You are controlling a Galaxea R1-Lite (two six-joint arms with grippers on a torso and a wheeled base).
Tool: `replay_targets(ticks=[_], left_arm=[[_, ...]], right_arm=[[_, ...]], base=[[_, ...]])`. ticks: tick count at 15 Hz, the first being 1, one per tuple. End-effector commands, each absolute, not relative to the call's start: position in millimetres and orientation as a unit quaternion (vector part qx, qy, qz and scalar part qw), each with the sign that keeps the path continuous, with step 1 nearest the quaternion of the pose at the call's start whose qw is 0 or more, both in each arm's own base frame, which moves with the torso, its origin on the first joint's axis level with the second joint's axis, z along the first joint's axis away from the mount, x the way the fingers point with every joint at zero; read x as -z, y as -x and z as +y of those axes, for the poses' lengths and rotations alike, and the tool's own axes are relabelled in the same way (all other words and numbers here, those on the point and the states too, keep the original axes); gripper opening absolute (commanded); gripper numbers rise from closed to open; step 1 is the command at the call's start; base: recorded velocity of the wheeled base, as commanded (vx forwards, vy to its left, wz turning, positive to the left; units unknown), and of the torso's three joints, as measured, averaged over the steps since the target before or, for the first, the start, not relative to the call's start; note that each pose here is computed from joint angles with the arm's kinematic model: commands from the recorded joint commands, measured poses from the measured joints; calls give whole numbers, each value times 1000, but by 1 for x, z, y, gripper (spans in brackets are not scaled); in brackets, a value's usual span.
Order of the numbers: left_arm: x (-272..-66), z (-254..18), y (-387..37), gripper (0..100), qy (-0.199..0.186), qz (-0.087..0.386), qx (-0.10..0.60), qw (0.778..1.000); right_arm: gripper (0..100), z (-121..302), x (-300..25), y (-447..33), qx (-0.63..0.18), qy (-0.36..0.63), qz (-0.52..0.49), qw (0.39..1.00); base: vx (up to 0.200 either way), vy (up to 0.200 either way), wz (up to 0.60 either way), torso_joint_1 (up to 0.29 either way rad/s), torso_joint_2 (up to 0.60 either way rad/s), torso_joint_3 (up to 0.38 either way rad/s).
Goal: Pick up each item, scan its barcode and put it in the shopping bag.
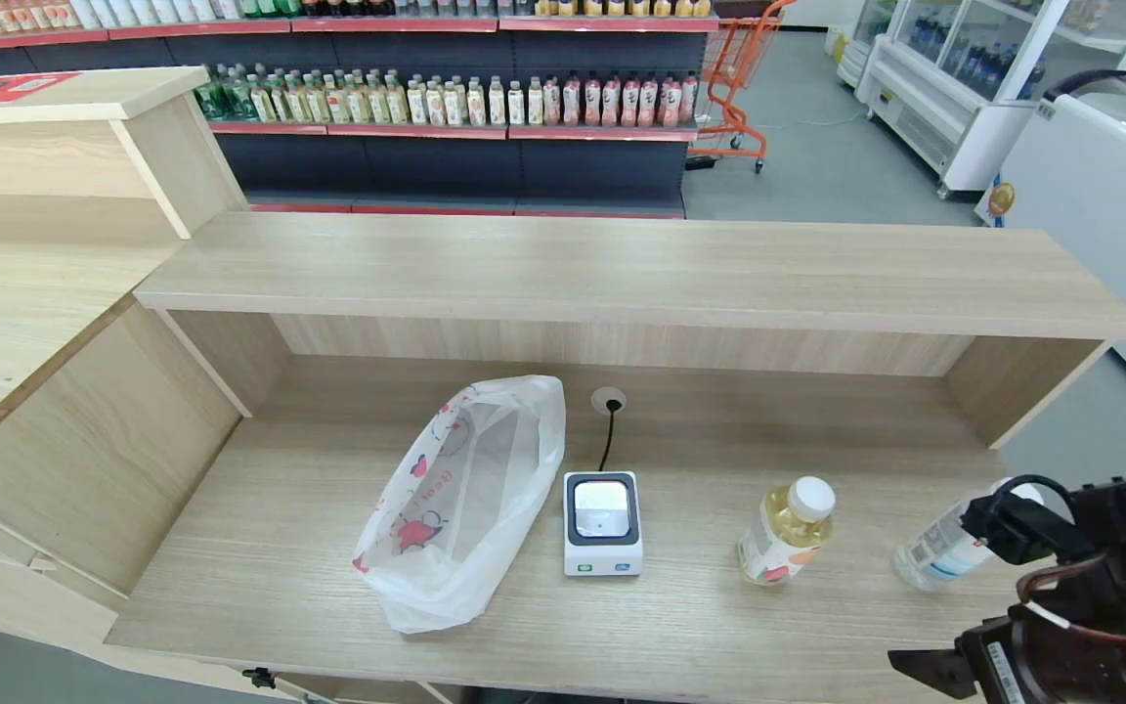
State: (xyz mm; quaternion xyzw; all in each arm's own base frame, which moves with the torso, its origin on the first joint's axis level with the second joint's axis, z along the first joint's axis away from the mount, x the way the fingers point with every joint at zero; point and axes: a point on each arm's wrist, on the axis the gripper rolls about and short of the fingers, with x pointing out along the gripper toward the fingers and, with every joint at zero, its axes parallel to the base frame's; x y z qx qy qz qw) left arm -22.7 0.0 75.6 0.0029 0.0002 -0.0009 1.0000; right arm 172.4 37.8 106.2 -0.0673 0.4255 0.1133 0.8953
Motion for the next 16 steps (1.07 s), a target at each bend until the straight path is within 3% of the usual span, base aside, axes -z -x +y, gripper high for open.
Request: replay_targets(ticks=[1, 6, 16], left_arm=[[-76, 0, 23, 100, -3, 1, 1, 1000], [-76, 0, 23, 100, -3, 1, 1, 1000], [-76, 0, 23, 100, -3, 1, 1, 1000]], right_arm=[[100, 45, -76, -200, -96, 84, 459, 879], [100, 66, -40, -239, -105, 76, 412, 902], [100, 103, -12, -286, -145, 74, 294, 942]], base=[[0, 0, 0, 0, 0, 0], [0, 0, 0, 0, 0, 0], [0, 0, 0, 0, 0, 0]])
